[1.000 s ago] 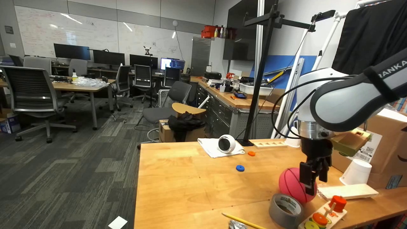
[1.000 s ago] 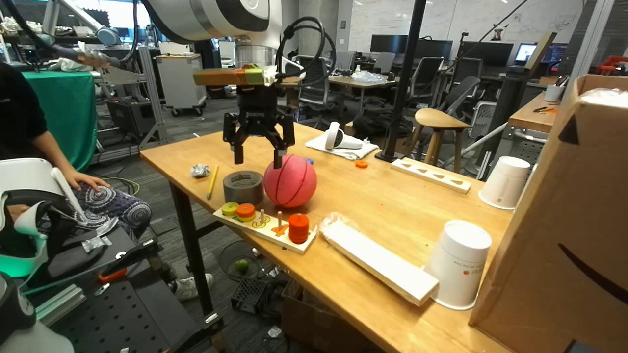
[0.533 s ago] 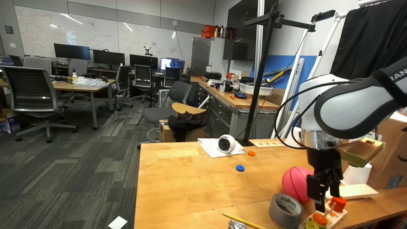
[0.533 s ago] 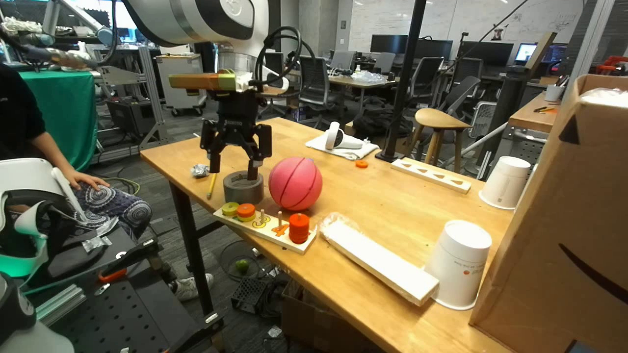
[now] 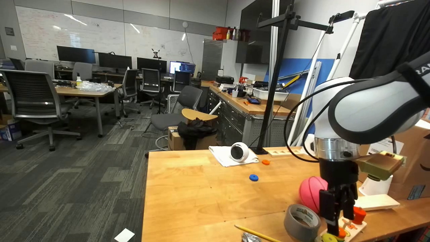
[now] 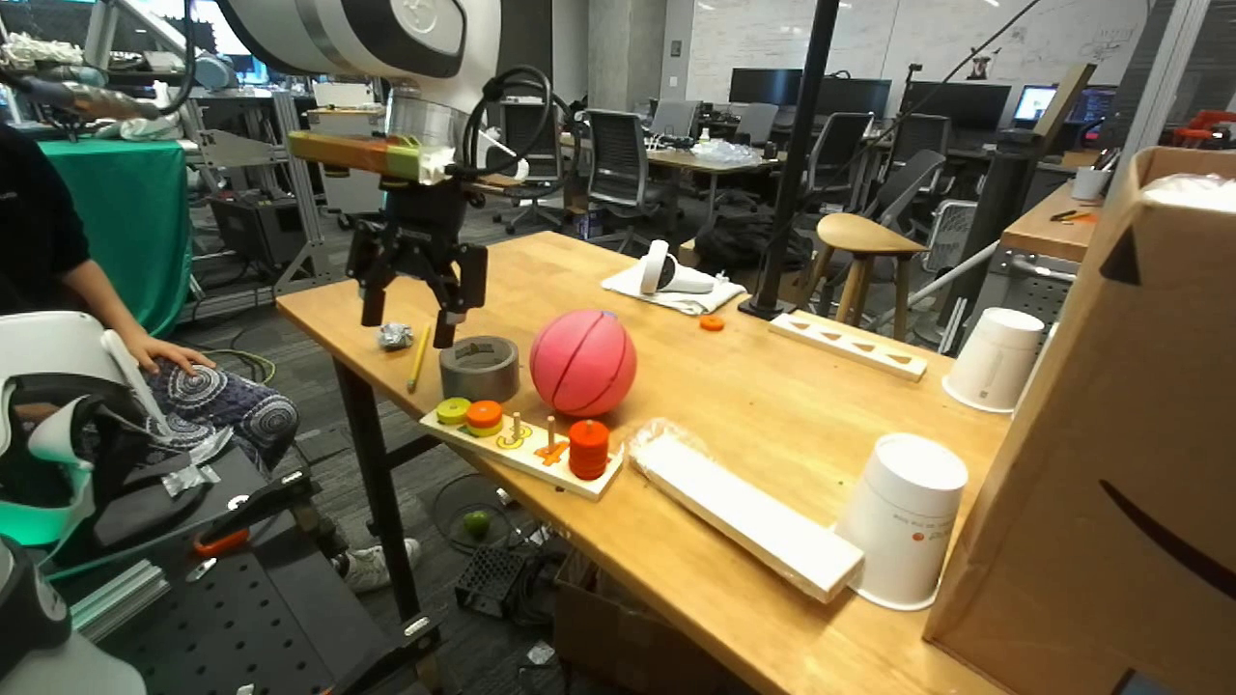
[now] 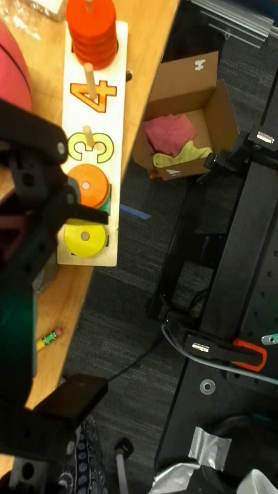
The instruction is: Move the ball to the right
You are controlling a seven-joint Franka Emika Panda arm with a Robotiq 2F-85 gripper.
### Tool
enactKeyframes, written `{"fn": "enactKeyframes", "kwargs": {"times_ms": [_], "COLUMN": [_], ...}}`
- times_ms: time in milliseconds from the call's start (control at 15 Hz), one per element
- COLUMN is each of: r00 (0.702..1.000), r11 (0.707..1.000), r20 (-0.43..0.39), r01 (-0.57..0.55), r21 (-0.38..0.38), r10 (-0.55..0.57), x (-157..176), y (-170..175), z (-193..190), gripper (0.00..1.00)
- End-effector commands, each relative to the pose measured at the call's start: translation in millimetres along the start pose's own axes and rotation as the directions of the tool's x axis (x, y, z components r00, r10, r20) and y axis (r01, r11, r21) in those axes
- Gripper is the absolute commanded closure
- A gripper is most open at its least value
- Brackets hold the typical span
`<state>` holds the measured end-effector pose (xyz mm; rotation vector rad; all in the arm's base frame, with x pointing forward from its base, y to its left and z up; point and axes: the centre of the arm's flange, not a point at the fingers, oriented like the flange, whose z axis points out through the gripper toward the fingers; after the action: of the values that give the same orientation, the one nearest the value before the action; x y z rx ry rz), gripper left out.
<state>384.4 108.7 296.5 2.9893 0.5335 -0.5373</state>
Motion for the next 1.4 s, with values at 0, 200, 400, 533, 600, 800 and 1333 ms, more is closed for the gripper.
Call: {"fn": "enactKeyframes", "kwargs": {"times_ms": [0, 200, 400, 533, 600, 800, 1333], "r00": [0.999, 0.996, 0.985, 0.969, 0.955, 0.902, 0.641], "r11": [0.999, 0.995, 0.985, 0.971, 0.957, 0.899, 0.644], "r20": [-0.005, -0.025, -0.062, -0.091, -0.110, -0.144, -0.227], "r01": [0.039, 0.091, 0.166, 0.235, 0.283, 0.424, 0.762], "r21": [0.035, 0.041, 0.039, 0.048, 0.063, 0.109, 0.068], "r10": [-0.038, -0.090, -0.163, -0.230, -0.275, -0.408, -0.734], "x": [-9, -6, -6, -3, -1, 2, 26], "y": [-7, -6, -2, -1, -2, -10, -2], "z": [-1, 5, 0, -5, -8, -17, -23], "gripper": [0.00, 0.00, 0.00, 0.00, 0.00, 0.00, 0.00]}}
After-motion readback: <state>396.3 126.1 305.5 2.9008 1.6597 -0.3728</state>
